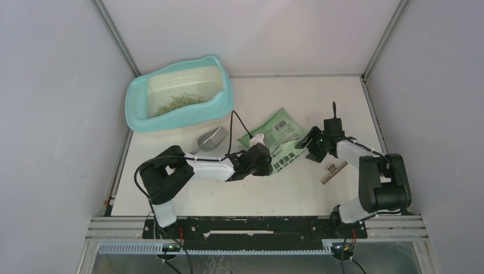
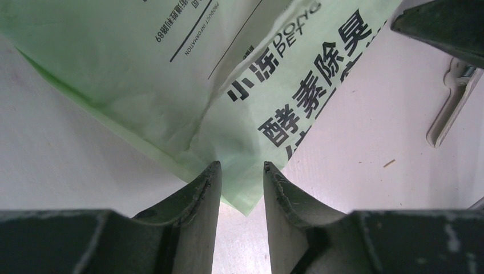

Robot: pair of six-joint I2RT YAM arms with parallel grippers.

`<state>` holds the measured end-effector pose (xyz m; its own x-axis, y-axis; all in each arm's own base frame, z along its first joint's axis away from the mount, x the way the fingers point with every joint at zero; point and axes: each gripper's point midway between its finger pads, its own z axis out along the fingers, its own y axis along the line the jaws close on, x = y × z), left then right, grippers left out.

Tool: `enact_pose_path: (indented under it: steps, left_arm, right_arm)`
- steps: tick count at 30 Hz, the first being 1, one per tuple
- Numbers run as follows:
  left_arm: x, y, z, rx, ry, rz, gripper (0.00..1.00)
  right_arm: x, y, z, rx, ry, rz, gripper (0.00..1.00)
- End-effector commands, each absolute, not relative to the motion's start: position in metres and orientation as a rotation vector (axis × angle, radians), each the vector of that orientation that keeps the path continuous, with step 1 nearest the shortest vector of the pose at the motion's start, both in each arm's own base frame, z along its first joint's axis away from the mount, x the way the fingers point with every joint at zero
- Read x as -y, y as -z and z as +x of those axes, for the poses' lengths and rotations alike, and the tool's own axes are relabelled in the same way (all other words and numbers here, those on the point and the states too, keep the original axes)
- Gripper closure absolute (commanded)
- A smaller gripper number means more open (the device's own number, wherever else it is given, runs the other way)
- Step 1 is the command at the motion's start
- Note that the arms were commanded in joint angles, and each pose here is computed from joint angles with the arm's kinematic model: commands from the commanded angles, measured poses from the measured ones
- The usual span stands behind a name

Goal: Fill the litter box with clean litter
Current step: Close the cat litter bag at the center of the board.

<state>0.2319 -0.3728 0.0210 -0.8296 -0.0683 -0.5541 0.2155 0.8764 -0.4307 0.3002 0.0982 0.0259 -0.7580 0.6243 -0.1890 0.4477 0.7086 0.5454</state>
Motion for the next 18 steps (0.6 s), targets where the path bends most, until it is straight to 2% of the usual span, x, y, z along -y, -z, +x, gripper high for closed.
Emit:
enact_pose_path:
  steps: [1, 9, 18]
  left_arm:
    - [0.316, 0.030, 0.209, -2.653, 0.350, 0.155, 0.61]
    - [0.319, 0.028, 0.209, -2.652, 0.363, 0.158, 0.61]
    - [0.321, 0.025, 0.211, -2.645, 0.378, 0.161, 0.61]
  right_arm:
    - [-0.085, -0.012, 0.310, -2.569, -0.448, 0.895, 0.29]
    - [-0.090, -0.008, 0.309, -2.539, -0.274, 0.959, 0.26]
    - [-0.104, -0.006, 0.287, -2.438, -0.323, 1.135, 0.25]
